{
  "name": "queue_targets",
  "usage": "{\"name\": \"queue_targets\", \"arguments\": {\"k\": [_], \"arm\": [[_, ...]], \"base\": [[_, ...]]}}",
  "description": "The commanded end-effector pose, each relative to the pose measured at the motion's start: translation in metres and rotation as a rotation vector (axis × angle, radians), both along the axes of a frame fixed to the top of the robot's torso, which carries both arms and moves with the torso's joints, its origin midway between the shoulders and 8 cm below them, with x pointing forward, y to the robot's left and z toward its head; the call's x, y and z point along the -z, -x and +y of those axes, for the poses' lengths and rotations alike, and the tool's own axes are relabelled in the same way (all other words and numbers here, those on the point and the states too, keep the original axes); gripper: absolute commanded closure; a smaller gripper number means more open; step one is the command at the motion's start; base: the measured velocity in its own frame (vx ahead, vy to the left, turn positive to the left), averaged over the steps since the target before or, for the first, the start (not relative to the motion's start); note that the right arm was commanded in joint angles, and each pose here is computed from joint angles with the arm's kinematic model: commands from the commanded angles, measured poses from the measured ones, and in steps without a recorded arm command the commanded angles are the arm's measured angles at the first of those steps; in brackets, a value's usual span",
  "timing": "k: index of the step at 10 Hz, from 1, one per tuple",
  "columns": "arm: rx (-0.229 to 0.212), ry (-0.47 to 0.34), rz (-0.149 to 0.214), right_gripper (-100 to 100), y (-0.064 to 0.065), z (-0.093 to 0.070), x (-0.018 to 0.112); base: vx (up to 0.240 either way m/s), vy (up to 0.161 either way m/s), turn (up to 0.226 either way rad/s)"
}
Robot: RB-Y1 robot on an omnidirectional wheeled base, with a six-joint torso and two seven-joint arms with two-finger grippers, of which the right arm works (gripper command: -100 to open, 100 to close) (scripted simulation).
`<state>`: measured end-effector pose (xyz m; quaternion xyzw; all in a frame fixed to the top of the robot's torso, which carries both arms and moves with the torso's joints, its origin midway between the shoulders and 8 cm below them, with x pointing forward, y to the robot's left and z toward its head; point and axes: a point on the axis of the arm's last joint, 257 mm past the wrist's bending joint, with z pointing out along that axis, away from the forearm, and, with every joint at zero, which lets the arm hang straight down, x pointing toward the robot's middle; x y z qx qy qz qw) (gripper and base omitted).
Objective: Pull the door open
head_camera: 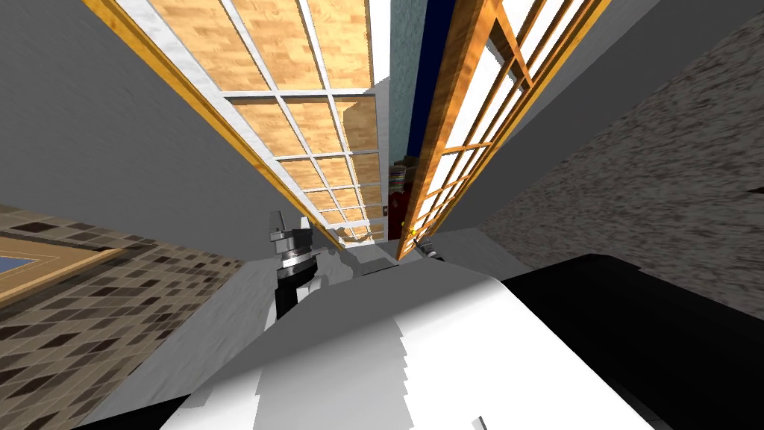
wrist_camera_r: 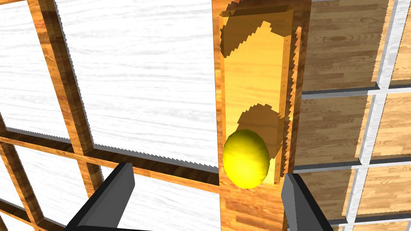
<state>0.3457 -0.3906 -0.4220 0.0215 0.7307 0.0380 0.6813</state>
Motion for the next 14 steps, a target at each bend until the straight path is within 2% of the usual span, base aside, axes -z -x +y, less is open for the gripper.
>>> {"name": "queue_targets", "arguments": {"k": [1,6,8,9,10,11,13,14], "arm": [[-0.059,0.023,-0.024,-100,-0.002,0.012,-0.007],[-0.202,0.072,-0.075,-100,0.001,0.042,-0.023],[-0.196,0.070,-0.075,-100,0.001,0.040,-0.022],[-0.162,0.070,-0.077,-100,0.001,0.029,-0.023],[-0.162,0.070,-0.077,-100,0.001,0.029,-0.023],[-0.133,0.070,-0.079,-100,0.002,0.019,-0.023],[-0.104,0.069,-0.081,-100,0.002,0.009,-0.024],[-0.104,0.069,-0.081,-100,0.002,0.009,-0.024]], "base": [[-0.128,-0.106,0.156],[-0.156,-0.133,0.141],[-0.074,-0.056,0.025],[0.083,0.056,0.199],[0.136,0.079,0.152],[0.177,0.051,0.270],[0.201,0.047,0.139],[0.130,0.026,0.044]]}}
